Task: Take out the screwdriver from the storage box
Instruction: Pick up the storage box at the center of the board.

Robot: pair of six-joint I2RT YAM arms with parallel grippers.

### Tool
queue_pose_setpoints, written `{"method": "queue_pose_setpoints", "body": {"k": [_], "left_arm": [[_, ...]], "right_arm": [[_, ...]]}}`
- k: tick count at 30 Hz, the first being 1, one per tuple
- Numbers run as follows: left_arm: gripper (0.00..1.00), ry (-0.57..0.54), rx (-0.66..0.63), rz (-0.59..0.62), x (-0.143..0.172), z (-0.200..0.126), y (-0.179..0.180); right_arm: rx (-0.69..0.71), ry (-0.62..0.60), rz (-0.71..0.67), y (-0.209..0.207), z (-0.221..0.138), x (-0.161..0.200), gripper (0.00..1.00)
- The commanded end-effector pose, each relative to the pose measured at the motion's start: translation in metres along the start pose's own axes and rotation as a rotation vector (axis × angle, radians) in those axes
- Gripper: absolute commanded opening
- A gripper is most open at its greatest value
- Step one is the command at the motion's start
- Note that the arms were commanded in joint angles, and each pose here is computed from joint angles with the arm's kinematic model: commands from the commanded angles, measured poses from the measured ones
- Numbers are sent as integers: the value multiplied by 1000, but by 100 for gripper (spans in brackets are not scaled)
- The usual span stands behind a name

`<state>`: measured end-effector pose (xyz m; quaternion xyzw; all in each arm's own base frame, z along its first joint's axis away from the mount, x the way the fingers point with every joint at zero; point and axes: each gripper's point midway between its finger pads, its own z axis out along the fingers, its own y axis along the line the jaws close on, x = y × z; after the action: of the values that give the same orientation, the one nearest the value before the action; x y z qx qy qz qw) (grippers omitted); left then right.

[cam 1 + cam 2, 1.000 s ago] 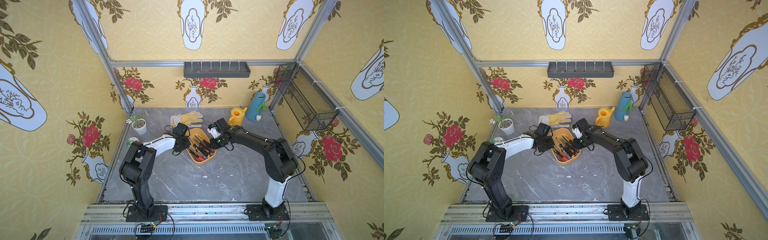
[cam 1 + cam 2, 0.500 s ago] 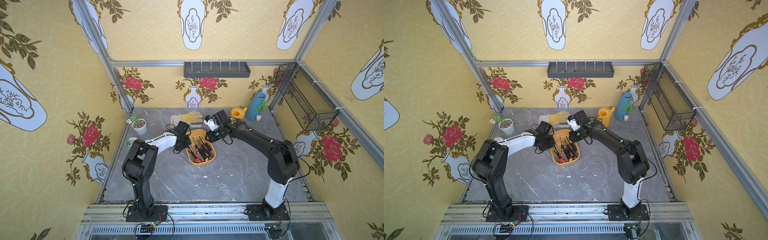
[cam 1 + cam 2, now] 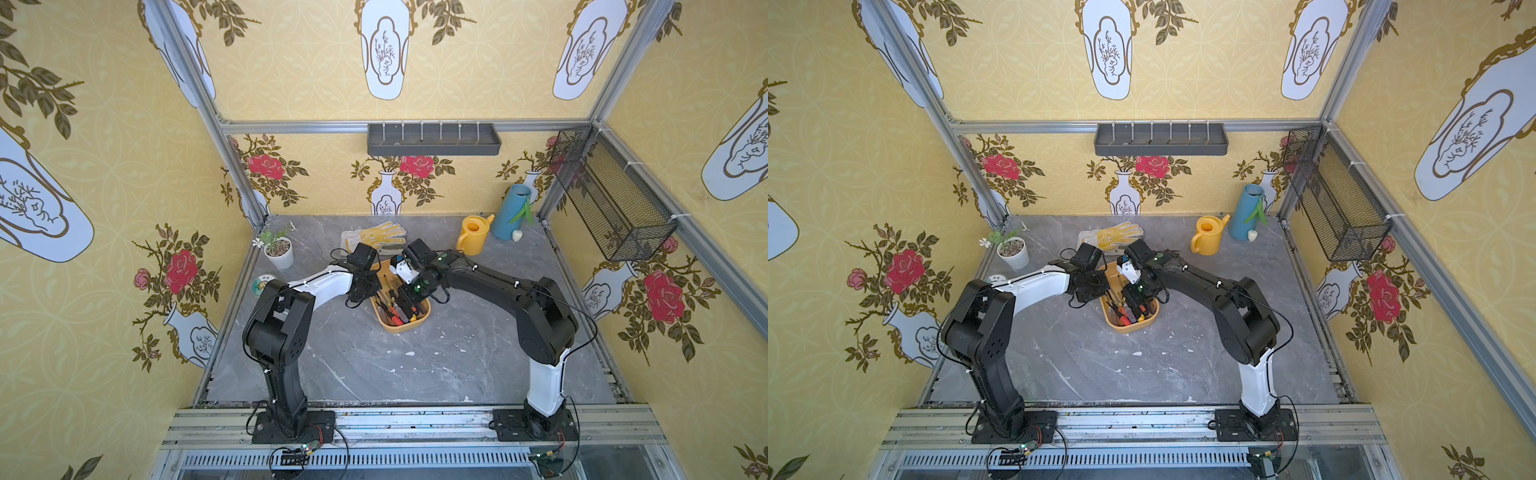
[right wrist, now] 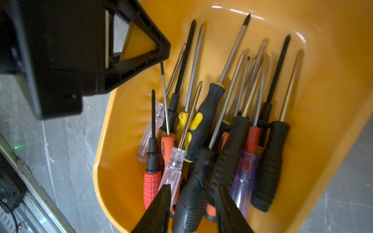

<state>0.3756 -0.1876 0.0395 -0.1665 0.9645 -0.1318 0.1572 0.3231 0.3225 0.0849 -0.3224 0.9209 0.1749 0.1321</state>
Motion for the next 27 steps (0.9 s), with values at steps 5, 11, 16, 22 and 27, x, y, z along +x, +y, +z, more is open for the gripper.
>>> {"method": "queue_pose_setpoints", "body": {"k": [5, 11, 16, 22, 27], "left_arm": [[0, -26, -25, 29, -3, -7, 6], [0, -20, -30, 32, -2, -5, 7], [0, -21, -31, 30, -2, -6, 8], [0, -26, -36, 30, -3, -6, 8], [0, -29, -40, 26, -4, -6, 9]], "right_arm": [[84, 76, 21, -2, 20, 19, 41], [126, 139, 2, -5, 29, 30, 41], [174, 126, 27, -13, 25, 29, 37], [183, 119, 38, -16, 23, 31, 36], [165, 152, 22, -11, 29, 37, 48]]}}
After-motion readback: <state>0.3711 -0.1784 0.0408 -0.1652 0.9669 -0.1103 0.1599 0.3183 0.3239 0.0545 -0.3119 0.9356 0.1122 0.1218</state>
